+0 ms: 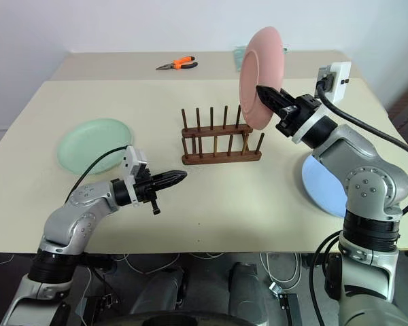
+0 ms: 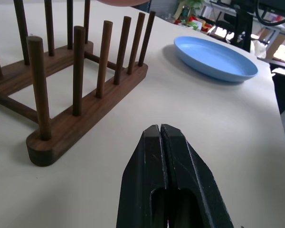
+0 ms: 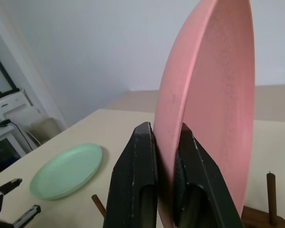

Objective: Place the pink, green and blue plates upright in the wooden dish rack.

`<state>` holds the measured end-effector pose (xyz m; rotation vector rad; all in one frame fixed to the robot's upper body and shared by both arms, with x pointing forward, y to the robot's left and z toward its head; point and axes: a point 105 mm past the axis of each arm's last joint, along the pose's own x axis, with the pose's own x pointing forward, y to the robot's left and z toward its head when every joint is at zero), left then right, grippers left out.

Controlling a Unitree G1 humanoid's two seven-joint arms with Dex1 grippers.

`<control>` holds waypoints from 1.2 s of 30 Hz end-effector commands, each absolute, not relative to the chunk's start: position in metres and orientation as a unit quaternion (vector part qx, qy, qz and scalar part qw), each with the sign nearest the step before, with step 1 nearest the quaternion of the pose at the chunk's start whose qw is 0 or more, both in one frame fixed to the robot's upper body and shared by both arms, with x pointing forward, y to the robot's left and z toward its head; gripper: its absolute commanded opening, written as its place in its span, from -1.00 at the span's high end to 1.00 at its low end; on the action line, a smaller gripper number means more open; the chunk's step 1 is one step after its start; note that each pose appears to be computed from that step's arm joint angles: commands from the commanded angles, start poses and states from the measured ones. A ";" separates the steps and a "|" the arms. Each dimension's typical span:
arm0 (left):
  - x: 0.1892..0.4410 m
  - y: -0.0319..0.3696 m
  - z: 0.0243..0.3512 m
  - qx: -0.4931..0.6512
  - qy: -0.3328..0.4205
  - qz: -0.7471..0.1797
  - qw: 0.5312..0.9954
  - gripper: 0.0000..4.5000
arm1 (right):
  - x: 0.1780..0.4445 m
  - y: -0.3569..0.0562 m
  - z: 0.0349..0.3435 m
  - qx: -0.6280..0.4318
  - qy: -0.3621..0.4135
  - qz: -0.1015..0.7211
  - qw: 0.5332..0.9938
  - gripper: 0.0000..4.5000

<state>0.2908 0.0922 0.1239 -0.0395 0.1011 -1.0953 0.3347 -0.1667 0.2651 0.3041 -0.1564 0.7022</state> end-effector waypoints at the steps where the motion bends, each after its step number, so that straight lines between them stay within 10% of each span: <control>1: 0.288 0.090 0.135 -0.014 0.028 -0.528 0.848 1.00 | 0.336 -0.170 0.278 0.161 -0.097 0.336 0.923 0.95; 4: 0.289 0.089 0.135 -0.015 0.029 -0.529 0.848 1.00 | 0.341 -0.170 0.266 0.179 -0.071 0.331 0.924 0.95; 10: 0.294 0.095 0.138 -0.056 0.036 -0.515 0.854 1.00 | 0.350 -0.182 0.270 0.147 -0.092 0.278 0.945 -0.15; 12: 0.304 0.105 0.142 -0.062 0.026 -0.481 0.874 0.76 | 0.350 -0.193 0.285 0.113 -0.131 0.251 0.952 -0.59; 15: 0.326 0.133 0.151 -0.066 -0.001 -0.394 0.917 0.19 | 0.344 -0.206 0.307 0.028 -0.179 0.219 0.959 -0.60; 19: 0.371 0.238 0.168 -0.061 -0.033 -0.078 0.995 -0.67 | 0.326 -0.183 0.330 -0.098 -0.206 0.282 0.932 -1.00; 25: 0.353 0.345 0.184 -0.118 -0.056 0.217 0.967 -0.67 | 0.294 -0.100 0.290 -0.238 -0.169 0.448 0.845 -1.00; 36: 0.337 0.331 0.141 -0.429 0.007 0.203 0.880 -0.67 | 0.276 -0.049 0.249 -0.192 -0.155 0.533 0.809 -1.00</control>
